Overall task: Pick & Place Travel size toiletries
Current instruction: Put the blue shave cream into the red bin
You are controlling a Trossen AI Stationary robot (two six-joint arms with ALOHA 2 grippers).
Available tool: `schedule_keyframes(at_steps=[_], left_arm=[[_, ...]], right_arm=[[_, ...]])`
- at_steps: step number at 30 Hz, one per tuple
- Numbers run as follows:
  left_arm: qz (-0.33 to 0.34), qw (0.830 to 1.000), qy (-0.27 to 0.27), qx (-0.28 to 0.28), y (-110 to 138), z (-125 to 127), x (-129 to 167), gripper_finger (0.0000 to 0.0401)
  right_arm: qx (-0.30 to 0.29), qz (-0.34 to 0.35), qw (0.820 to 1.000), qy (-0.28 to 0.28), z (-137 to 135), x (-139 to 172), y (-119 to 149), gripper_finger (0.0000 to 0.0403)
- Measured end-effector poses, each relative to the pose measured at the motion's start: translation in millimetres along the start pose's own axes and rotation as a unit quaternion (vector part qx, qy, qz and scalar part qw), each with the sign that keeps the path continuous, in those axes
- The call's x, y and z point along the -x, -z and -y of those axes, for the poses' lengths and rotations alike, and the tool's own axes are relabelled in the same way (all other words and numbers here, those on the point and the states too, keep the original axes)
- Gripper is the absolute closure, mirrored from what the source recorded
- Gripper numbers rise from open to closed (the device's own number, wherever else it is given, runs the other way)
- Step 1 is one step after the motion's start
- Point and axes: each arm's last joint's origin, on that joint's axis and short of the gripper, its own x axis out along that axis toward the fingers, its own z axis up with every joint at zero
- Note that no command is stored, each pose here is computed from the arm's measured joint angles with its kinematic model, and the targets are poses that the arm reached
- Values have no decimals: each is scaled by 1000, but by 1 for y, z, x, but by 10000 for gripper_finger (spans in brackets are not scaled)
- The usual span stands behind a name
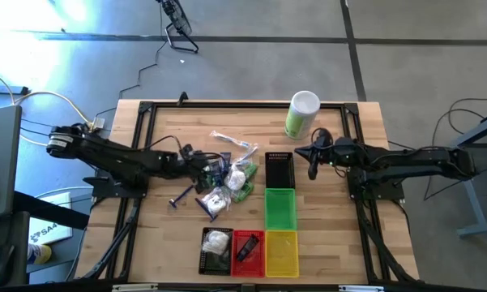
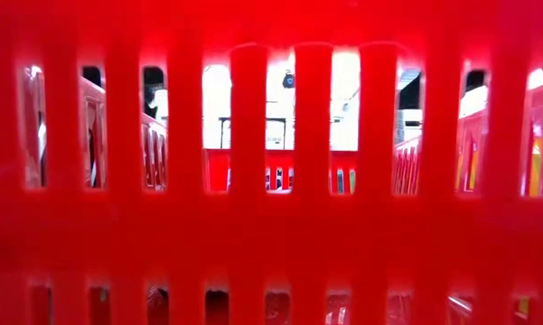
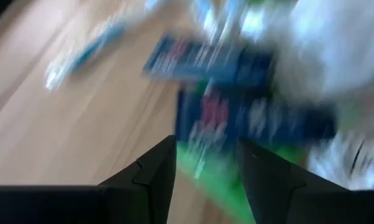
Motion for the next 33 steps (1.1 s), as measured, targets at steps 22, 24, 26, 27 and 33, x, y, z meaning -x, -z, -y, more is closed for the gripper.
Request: schedule_keyframes(at_steps=[22, 24, 26, 27, 33], left_arm=[[-336, 936, -17, 99, 16, -60, 20, 240], [-345, 932, -12, 107, 17, -66, 18, 240], [-352, 929, -5, 114, 19, -72, 16, 240], [-355, 928, -1, 118, 19, -75, 16, 240], [-373, 918, 33, 133, 34, -82, 6, 240]], right_arm=[[-40, -16, 998, -38, -2, 0, 2, 399], [-43, -16, 998, -41, -2, 0, 2, 399], [-43, -16, 998, -41, -2, 0, 2, 399], [-43, -16, 998, -40, -2, 0, 2, 399], [-43, -16, 998, -40, -2, 0, 2, 399]])
